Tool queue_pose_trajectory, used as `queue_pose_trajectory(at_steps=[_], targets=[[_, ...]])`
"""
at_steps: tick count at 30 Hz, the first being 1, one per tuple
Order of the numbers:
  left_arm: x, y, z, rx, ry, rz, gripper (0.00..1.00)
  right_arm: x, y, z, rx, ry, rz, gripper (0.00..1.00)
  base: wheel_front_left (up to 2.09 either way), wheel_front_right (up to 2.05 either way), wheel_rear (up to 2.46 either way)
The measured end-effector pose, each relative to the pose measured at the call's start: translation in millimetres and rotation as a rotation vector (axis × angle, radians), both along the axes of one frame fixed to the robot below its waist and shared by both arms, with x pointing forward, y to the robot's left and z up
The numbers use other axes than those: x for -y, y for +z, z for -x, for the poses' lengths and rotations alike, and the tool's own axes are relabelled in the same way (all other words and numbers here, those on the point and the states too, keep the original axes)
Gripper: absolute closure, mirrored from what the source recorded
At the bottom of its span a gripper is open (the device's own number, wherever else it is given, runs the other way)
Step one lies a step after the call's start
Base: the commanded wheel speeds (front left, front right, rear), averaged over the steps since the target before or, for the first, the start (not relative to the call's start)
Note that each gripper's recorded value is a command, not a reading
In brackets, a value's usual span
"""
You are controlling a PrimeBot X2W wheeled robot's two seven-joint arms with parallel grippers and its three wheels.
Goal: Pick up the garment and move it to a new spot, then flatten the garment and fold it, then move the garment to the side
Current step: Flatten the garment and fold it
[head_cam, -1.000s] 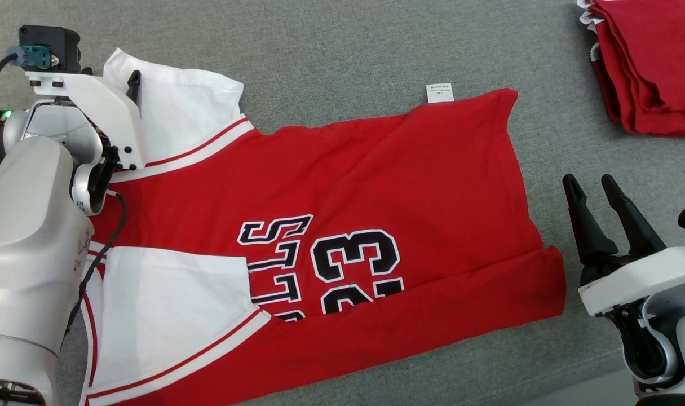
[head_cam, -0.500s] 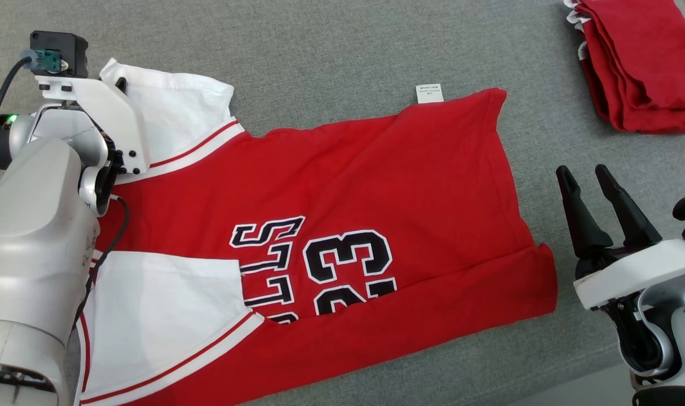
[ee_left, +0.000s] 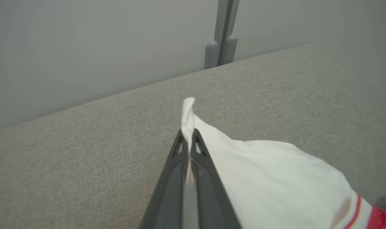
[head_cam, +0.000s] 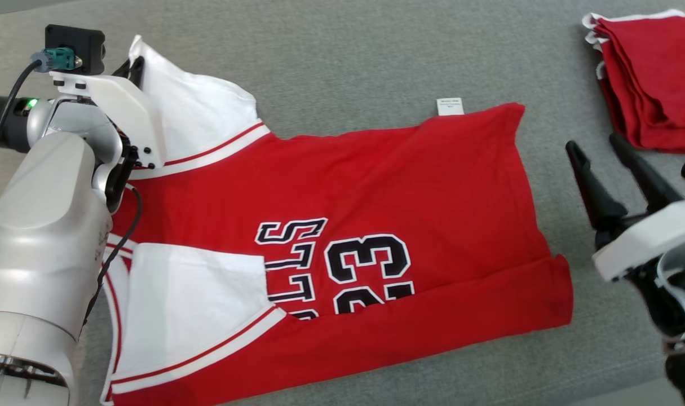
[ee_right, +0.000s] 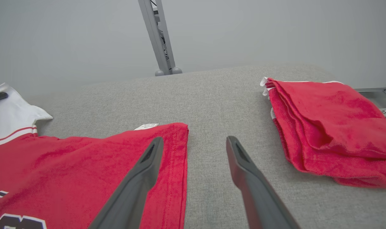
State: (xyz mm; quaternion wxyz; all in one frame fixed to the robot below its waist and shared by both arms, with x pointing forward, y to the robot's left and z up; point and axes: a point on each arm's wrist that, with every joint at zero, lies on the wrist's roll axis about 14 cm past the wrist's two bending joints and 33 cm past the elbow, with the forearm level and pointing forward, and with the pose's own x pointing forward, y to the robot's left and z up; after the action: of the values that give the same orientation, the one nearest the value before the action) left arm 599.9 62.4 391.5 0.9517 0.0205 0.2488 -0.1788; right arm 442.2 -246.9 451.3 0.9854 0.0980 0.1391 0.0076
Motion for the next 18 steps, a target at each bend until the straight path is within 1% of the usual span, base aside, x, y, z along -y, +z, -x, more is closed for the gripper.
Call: queue_pose_trajectory(at_steps=[4,9,14,18], targets=[[-6,21,2,0.056,-0.008,0.029,1.00,-2,10,-21,-0.023,0.076,0.088,0.00,0.00,0.00,0.00],[-16,44,6,0.119,0.002,0.062,1.00,-12,7,-44,-0.103,0.165,0.157,0.00,0.00,0.00,0.00],[-29,58,8,0.159,0.032,0.088,1.00,-21,-10,-62,-0.194,0.206,0.175,0.00,0.00,0.00,0.00],[-43,50,12,0.146,0.055,0.076,1.00,-32,-30,-71,-0.268,0.230,0.161,0.00,0.00,0.00,0.00]])
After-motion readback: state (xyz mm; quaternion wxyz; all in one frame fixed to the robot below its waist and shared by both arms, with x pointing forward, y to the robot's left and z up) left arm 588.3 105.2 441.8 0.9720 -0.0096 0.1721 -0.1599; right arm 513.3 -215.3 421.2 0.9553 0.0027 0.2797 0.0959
